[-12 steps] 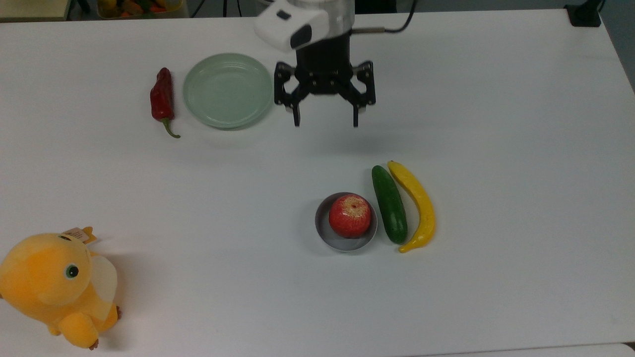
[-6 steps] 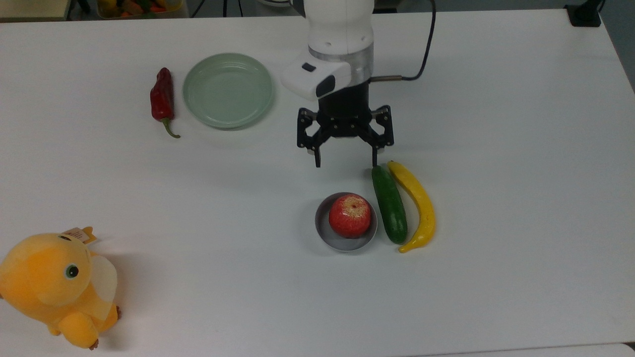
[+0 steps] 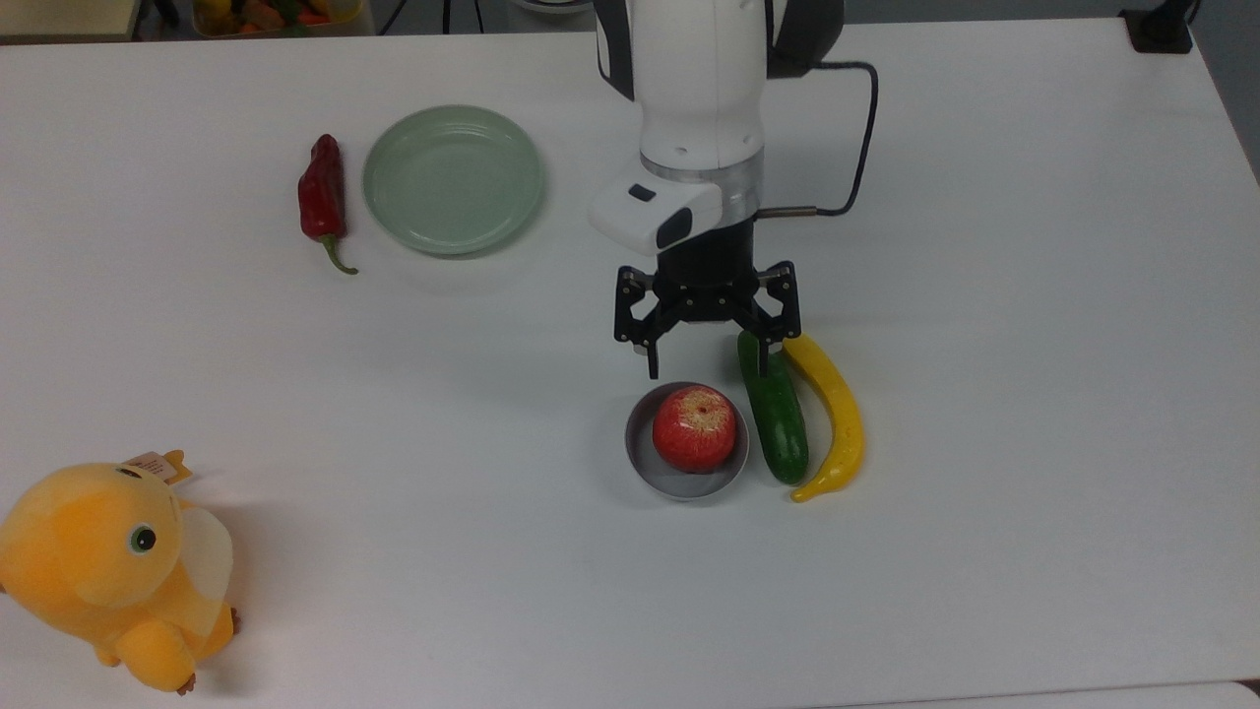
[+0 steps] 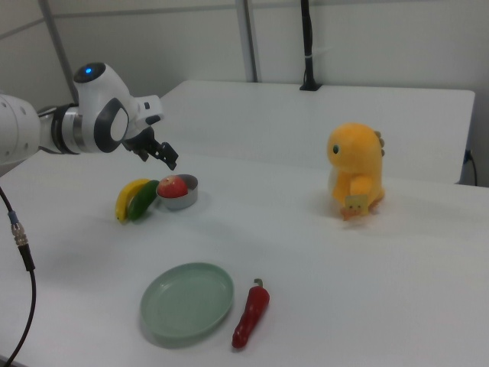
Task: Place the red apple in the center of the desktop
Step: 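Move the open gripper over the red apple in the grey bowl, then lower the gripper around the red apple and close on it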
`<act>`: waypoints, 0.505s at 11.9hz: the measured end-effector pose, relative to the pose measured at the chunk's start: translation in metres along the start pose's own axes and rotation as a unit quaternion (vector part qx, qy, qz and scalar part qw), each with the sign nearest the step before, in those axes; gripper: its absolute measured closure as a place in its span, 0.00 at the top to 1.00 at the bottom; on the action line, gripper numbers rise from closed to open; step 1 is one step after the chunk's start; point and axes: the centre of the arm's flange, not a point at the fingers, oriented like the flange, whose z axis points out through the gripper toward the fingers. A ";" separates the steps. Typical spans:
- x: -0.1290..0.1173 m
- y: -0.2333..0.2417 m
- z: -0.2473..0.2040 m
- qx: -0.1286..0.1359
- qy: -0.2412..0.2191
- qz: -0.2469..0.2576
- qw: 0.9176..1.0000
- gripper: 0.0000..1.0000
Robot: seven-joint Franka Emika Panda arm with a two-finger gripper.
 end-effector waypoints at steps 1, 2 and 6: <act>-0.004 -0.003 0.011 -0.007 0.003 -0.004 1.000 1.00; -0.007 -0.005 0.021 -0.012 0.005 -0.009 1.000 1.00; -0.019 -0.007 0.057 -0.025 0.014 -0.033 0.999 1.00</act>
